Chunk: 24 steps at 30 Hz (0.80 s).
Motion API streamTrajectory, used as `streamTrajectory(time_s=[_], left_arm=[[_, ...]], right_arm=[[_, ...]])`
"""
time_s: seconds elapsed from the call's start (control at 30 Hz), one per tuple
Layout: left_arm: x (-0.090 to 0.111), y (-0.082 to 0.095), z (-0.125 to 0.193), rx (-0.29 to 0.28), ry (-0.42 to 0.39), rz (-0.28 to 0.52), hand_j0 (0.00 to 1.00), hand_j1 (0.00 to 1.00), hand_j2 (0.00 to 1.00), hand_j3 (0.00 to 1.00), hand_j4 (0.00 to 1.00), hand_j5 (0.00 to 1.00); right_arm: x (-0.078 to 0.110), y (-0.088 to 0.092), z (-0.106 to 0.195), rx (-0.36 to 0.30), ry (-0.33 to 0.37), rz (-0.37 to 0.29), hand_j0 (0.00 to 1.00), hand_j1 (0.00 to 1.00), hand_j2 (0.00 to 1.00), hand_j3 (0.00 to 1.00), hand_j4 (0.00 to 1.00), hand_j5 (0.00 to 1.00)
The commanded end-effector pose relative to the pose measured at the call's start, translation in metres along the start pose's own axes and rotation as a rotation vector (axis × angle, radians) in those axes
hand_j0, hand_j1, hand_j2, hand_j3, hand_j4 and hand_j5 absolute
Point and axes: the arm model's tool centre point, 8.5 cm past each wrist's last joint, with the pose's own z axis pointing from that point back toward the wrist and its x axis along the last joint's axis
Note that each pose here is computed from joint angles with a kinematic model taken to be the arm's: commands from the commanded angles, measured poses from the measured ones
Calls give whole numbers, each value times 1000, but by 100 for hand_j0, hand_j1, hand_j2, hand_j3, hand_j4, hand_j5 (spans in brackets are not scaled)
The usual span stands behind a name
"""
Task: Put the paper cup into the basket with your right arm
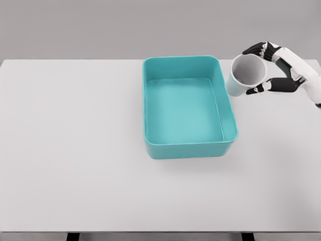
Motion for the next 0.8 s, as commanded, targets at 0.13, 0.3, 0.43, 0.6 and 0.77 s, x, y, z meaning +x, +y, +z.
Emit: streamTrajectory(time_s=[0.13,0.3,0.43,0.6,0.77], left_arm=[[0,0,0,-1,0,0,100,100,100,100,100,100],[0,0,0,-1,0,0,100,100,100,100,100,100],[0,0,0,1,0,0,100,100,100,100,100,100],[0,0,0,-1,0,0,100,100,100,100,100,100],[0,0,0,-1,0,0,100,100,100,100,100,100]], right_arm=[[5,7,-21,51,-23,55,46,46,46,46,46,46],[16,17,-56,145,-56,172,46,46,46,46,46,46],[18,26,-72,251,-36,338,48,48,48,48,48,48],[17,31,-82,354,-1,516,84,84,84,84,84,84],[27,33,-102,381,-35,569,100,100,100,100,100,100]])
